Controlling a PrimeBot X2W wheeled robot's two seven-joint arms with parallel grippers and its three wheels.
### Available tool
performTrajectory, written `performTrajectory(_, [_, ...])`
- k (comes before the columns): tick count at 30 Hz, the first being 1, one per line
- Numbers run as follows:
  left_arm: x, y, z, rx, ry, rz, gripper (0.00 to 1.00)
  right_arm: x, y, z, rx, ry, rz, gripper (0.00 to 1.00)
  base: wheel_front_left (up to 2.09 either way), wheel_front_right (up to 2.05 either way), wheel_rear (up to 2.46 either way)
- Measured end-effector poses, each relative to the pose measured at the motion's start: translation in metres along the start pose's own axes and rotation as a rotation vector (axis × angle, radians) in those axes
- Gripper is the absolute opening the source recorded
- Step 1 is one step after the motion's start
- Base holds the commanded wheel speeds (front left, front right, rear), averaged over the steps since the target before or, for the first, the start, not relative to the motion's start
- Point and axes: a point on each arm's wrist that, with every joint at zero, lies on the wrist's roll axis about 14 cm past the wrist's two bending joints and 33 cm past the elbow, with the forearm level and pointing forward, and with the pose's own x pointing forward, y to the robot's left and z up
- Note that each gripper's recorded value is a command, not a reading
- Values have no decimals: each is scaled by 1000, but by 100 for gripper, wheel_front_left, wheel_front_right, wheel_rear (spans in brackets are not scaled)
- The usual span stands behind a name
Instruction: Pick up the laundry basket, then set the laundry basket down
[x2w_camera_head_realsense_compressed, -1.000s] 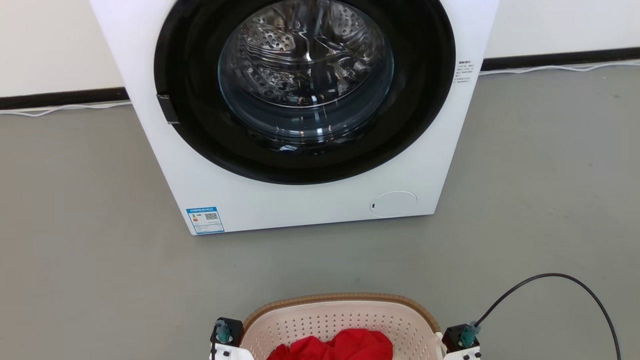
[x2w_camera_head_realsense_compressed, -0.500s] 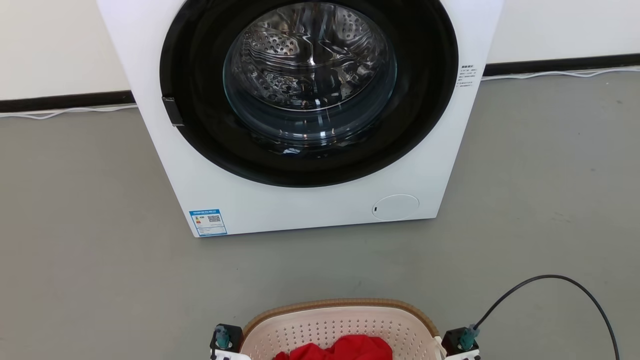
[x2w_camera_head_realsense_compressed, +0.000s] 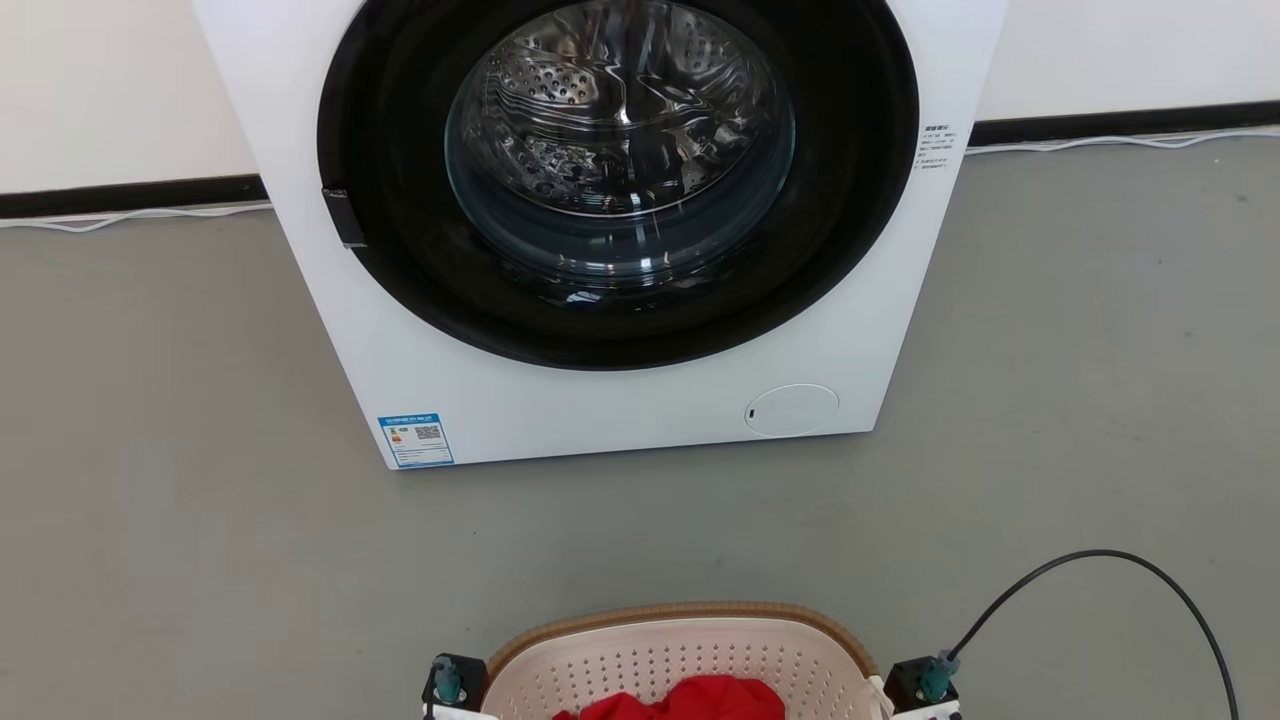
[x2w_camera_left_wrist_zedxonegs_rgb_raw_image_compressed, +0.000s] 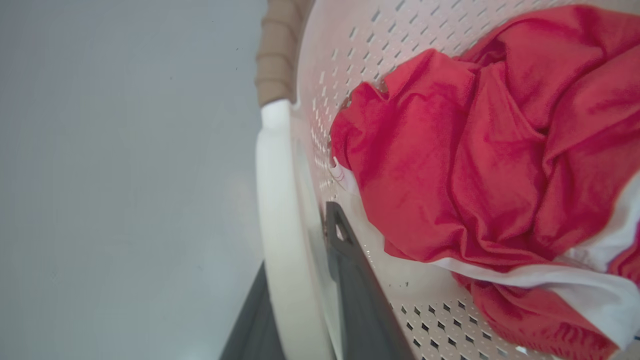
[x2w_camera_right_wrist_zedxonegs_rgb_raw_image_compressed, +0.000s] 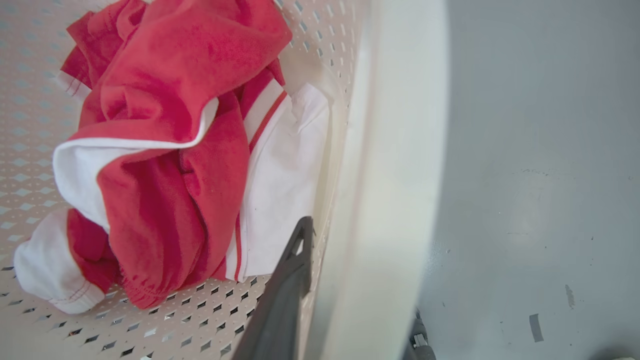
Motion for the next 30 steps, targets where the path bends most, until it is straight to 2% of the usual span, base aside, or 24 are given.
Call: performTrajectory(30, [3, 0, -9, -20, 26, -4, 0, 4, 3, -6, 3, 25, 12, 0, 0, 0, 0])
